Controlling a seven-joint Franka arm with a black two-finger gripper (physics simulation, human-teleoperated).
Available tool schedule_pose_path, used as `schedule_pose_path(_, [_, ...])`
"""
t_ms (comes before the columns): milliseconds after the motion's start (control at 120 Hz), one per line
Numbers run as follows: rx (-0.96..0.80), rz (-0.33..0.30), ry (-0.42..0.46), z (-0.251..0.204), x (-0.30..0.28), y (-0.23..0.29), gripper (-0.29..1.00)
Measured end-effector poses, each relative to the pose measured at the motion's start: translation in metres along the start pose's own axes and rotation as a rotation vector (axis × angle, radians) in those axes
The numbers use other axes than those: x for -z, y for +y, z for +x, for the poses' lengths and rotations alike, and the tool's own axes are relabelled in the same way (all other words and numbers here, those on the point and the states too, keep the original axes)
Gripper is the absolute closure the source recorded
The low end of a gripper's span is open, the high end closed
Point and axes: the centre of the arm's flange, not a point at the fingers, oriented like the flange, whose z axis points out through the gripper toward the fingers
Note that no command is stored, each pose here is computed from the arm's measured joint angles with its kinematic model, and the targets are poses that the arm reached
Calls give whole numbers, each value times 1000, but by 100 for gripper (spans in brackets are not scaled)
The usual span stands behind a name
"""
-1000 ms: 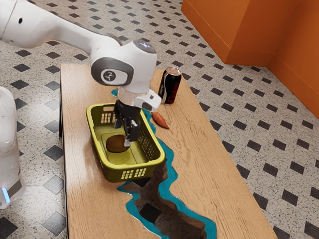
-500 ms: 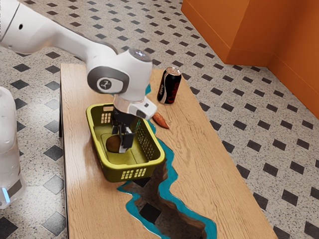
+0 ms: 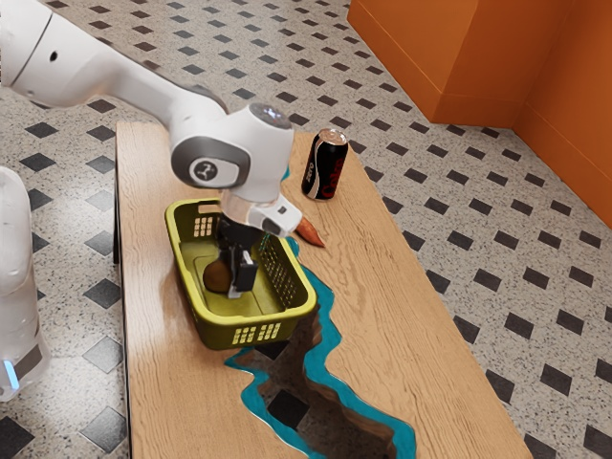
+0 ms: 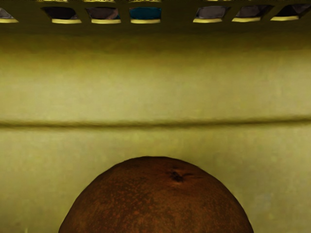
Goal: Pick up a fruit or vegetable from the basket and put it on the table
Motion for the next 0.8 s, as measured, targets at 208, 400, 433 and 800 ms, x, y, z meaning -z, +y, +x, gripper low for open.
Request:
schedule_pose_path(208, [-10, -3, 2, 5, -8, 1, 23])
schedule_pose_path(400, [-13, -1, 23, 7, -6, 1, 44])
schedule_pose_path(433, [-13, 0, 26, 8, -6, 1, 45])
schedule_pose_path(800, [6, -8, 121, -12, 22, -2, 45])
